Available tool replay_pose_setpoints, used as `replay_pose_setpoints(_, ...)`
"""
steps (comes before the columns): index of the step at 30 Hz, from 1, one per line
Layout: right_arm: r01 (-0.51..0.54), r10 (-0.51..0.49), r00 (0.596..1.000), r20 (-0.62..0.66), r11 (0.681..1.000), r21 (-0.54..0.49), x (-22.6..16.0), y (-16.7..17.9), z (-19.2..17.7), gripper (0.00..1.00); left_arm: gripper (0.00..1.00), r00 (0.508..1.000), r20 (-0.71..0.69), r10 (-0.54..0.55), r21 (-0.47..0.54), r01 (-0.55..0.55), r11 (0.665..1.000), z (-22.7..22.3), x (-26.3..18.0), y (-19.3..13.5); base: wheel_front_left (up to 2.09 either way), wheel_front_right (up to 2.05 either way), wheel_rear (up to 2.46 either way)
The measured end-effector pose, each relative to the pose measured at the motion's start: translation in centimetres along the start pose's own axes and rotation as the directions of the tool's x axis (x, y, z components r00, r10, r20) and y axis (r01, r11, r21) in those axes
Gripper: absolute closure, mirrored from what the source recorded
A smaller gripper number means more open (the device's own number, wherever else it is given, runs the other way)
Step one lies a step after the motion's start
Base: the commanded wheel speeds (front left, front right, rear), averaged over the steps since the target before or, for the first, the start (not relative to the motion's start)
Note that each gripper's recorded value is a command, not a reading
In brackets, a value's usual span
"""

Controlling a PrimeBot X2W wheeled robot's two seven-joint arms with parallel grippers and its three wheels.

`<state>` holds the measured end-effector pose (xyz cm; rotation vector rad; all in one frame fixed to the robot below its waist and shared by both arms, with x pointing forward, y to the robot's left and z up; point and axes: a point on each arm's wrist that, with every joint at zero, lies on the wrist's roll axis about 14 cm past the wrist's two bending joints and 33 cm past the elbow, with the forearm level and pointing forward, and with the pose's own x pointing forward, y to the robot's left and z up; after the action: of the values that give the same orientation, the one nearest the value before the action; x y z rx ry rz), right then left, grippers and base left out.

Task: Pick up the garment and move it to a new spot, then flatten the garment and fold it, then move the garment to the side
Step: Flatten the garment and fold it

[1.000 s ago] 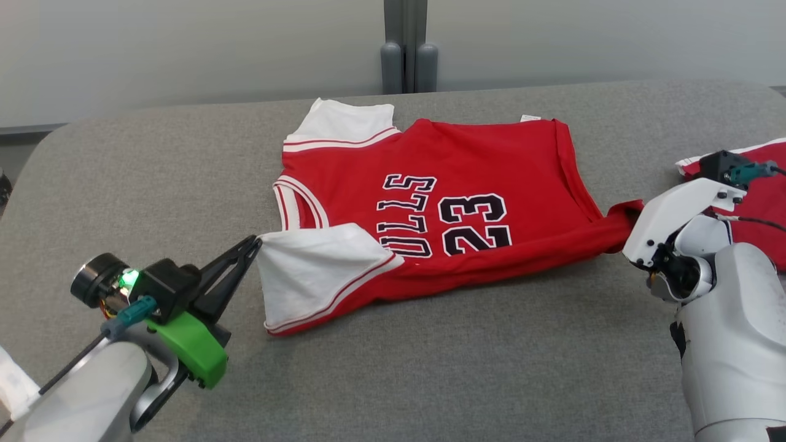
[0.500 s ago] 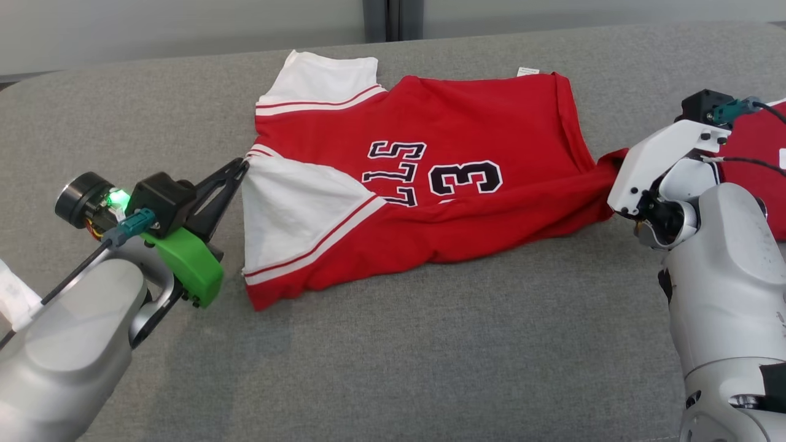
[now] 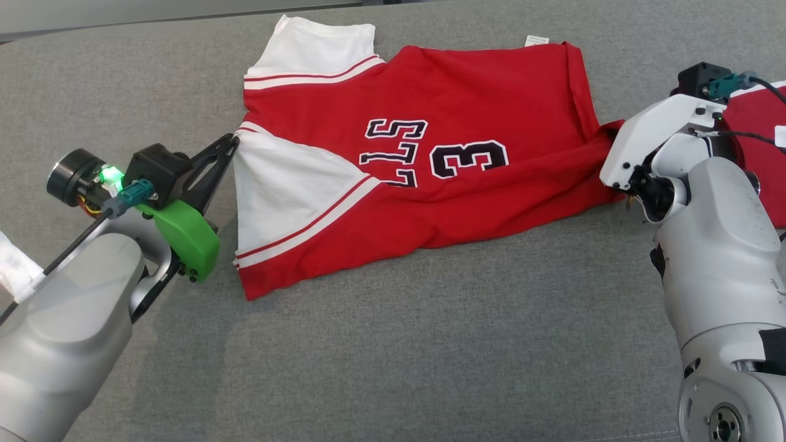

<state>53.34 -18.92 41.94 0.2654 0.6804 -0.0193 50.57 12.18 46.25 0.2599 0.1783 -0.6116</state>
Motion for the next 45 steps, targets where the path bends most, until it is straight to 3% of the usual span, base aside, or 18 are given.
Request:
replay_pose_setpoints(6, -0.009, 0.009, 1.000, 0.013, 1.000, -0.001, 0.4, 0.6, 0.3, 1.00, 1.00, 0.999, -0.004, 0.040, 0.003, -0.040, 0.999, -0.1, -0.2, 1.2, 0.00, 0.00, 0.00)
replay_pose_setpoints(7, -0.008, 0.008, 1.000, 0.014, 1.000, -0.003, 0.5, 0.6, 0.3, 0.51, 0.78, 0.999, -0.003, 0.046, -0.002, -0.046, 0.999, -0.1, -0.2, 1.3, 0.00, 0.00, 0.00)
replay_pose_setpoints(8, -0.006, 0.006, 1.000, 0.019, 1.000, -0.009, 0.5, 0.6, 0.4, 0.00, 0.11, 0.999, 0.003, 0.053, -0.011, -0.053, 0.999, 0.1, -0.2, 1.4, 0.00, 0.00, 0.00)
replay_pose_setpoints(9, -0.004, 0.004, 1.000, 0.017, 1.000, -0.006, 0.5, 0.6, 0.3, 0.00, 0.00, 0.998, 0.013, 0.058, -0.021, -0.058, 0.998, 0.4, -0.1, 1.4, 0.00, 0.00, 0.00)
replay_pose_setpoints(18, 0.010, -0.013, 0.996, 0.092, 1.000, 0.030, -0.5, 0.2, 2.1, 0.00, 0.00, 0.986, 0.095, 0.139, -0.054, -0.135, 0.989, 2.8, -0.7, 2.1, 0.00, 0.00, 0.00)
replay_pose_setpoints(23, 0.002, -0.008, 0.975, 0.222, 1.000, 0.027, -2.3, 0.5, 5.0, 0.00, 0.00, 0.962, 0.175, 0.211, -0.093, -0.197, 0.976, 4.9, -2.5, 2.6, 0.00, 0.00, 0.00)
replay_pose_setpoints(26, -0.046, 0.040, 0.942, 0.333, 0.999, 0.010, -3.7, 2.3, 7.3, 0.00, 0.00, 0.939, 0.237, 0.250, -0.121, -0.227, 0.966, 6.7, -3.9, 2.7, 0.00, 0.00, 0.00)
replay_pose_setpoints(30, -0.112, 0.131, 0.869, 0.478, 0.991, -0.069, -6.3, 5.2, 9.7, 0.00, 0.00, 0.890, 0.316, 0.328, -0.178, -0.284, 0.942, 8.8, -6.3, 3.2, 0.00, 0.00, 0.00)
replay_pose_setpoints(39, -0.135, 0.259, 0.748, 0.611, 0.961, -0.241, -11.3, 5.4, 6.9, 0.00, 0.00, 0.811, 0.392, 0.434, -0.304, -0.331, 0.893, 9.8, -11.0, 1.2, 0.00, 0.00, 0.00)
replay_pose_setpoints(45, -0.105, 0.310, 0.717, 0.625, 0.933, -0.343, -13.8, 3.8, 3.9, 0.00, 0.00, 0.795, 0.365, 0.484, -0.371, -0.352, 0.859, 8.2, -12.5, -0.5, 0.00, 0.00, 0.00)
